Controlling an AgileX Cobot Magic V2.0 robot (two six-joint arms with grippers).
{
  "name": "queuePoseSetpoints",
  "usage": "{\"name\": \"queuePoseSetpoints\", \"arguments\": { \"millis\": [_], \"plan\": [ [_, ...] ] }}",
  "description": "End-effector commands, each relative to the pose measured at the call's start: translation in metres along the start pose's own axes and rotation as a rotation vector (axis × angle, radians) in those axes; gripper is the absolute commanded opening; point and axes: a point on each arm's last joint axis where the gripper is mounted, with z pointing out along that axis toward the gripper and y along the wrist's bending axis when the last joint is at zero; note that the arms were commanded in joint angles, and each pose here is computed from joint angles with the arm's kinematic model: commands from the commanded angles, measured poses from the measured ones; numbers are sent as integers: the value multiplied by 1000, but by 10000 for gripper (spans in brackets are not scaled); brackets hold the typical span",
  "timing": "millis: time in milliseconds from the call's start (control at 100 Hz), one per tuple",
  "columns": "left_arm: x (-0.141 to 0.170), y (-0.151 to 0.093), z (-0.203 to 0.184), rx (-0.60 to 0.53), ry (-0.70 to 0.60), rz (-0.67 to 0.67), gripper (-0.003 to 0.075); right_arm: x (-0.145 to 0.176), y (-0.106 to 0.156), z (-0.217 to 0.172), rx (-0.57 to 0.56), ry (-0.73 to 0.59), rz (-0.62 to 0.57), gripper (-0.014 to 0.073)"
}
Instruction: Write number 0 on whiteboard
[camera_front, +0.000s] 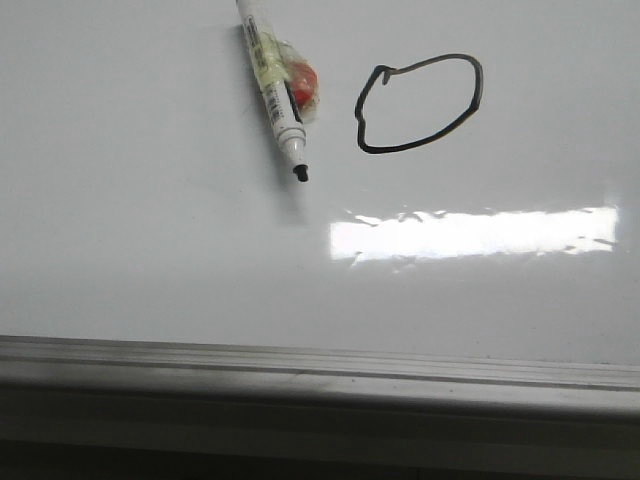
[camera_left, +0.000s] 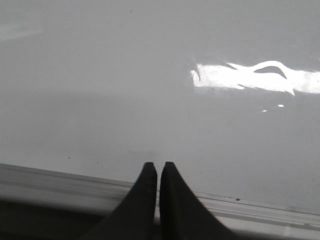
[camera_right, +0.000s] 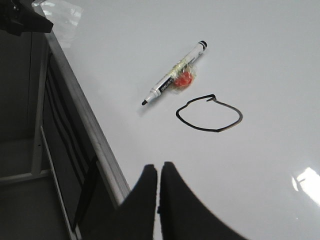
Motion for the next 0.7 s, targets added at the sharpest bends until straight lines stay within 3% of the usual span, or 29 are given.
{"name": "queuePoseSetpoints", "arguments": {
  "millis": [0,520,690],
  "plan": [
    [6,0,1,8,-32,-13,-20,-11,-7,-2,55,-68,3,-40],
    [6,0,1,8,-32,-13,-20,6,-9,13,125,-51,-56,-40],
    [6,0,1,8,-32,-13,-20,16,-15,29,298,-262,-6,-40]
  ]
}}
